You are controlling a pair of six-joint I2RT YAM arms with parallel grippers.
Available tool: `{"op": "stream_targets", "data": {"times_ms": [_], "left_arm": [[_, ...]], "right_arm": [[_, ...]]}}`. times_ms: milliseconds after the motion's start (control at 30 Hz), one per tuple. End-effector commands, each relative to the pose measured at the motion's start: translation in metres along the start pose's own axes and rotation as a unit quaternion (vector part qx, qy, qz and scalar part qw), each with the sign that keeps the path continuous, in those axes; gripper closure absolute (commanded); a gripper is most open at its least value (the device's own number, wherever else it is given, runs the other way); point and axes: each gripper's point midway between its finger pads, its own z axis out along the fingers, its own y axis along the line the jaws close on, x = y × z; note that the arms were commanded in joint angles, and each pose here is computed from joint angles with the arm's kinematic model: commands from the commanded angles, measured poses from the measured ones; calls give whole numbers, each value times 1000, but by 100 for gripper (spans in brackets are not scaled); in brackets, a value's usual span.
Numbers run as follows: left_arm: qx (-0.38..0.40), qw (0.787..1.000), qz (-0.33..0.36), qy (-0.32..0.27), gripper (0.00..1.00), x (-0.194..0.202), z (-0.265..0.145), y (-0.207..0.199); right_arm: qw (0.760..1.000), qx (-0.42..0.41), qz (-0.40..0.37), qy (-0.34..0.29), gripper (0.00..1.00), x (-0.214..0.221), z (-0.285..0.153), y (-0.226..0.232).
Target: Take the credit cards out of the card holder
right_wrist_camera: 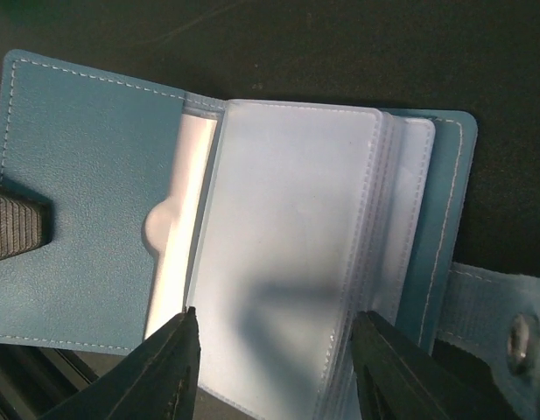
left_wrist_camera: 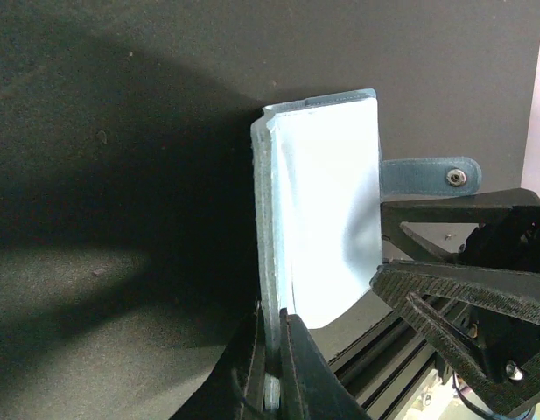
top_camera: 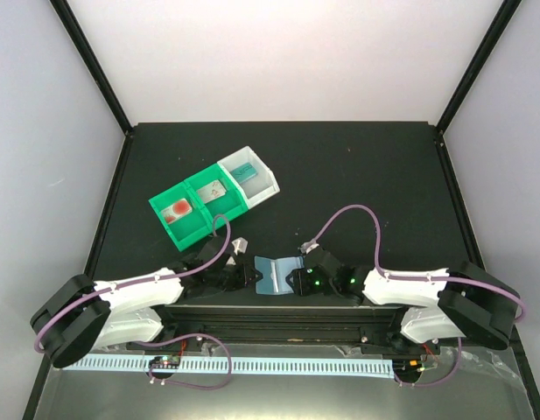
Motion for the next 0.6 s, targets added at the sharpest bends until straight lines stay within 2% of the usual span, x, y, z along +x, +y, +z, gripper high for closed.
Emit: {"op": "stream_targets", "data": {"times_ms": [0, 400, 567], "left_arm": [[9, 1000, 5, -15, 98, -5, 0, -8], [-6, 1000, 9, -7, 99, -2, 3, -5], [-10, 1000, 14, -8, 98, -1, 4, -7]], "right_arm": [[1000, -20, 1, -11, 51, -6, -1, 8], [998, -61, -6, -19, 58, -12, -12, 26], [997, -68, -5, -20, 55, -13, -10, 28]]}}
